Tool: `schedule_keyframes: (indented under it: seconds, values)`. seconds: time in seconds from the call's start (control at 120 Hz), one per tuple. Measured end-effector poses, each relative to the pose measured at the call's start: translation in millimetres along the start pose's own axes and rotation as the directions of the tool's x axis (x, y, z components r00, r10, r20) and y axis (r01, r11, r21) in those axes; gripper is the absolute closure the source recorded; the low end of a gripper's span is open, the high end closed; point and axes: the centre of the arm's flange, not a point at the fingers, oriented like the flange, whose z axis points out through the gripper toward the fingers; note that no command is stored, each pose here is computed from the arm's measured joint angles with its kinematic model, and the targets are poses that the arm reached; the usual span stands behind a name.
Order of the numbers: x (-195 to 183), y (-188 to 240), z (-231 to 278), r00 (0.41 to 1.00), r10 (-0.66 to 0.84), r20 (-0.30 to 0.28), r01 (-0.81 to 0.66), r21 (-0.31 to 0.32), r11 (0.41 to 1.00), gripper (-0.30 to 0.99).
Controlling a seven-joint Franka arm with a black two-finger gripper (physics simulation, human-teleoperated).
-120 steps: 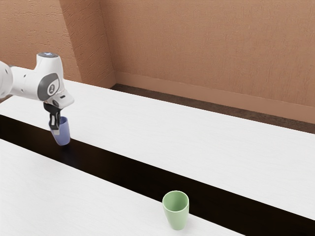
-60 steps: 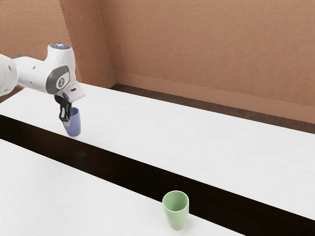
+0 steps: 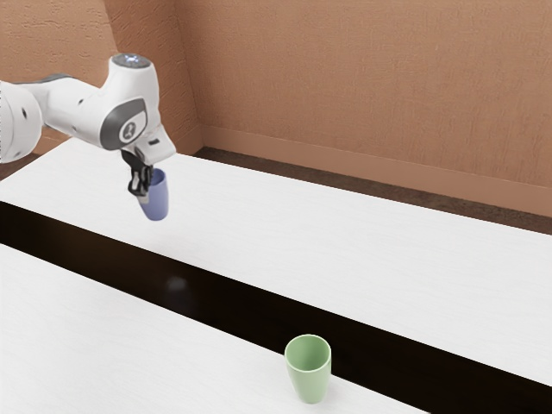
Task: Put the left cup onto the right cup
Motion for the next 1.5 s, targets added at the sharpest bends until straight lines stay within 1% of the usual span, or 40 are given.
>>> schedule_keyframes:
  seconds: [0.4, 0.85, 1.1, 1.283, 1.408, 1.5]
  values:
    - [62.8, 5.4, -41.0, 0.998, 0.058, -0.026, -0.056, 0.074, 0.996, 0.76]
    - [158.7, 38.8, -76.0, 0.989, 0.141, -0.054, -0.132, 0.142, 0.981, 0.78]
    - [200.4, 48.7, -90.4, 0.985, 0.158, -0.072, -0.143, 0.182, 0.973, 0.78]
    - [247.0, 59.3, -103.6, 0.978, 0.19, -0.088, -0.167, 0.22, 0.961, 0.78]
    - [268.0, 73.1, -111.0, 0.977, 0.202, -0.07, -0.179, 0.243, 0.953, 0.78]
    - [279.6, 83.7, -116.1, 0.976, 0.206, -0.074, -0.183, 0.246, 0.952, 0.78]
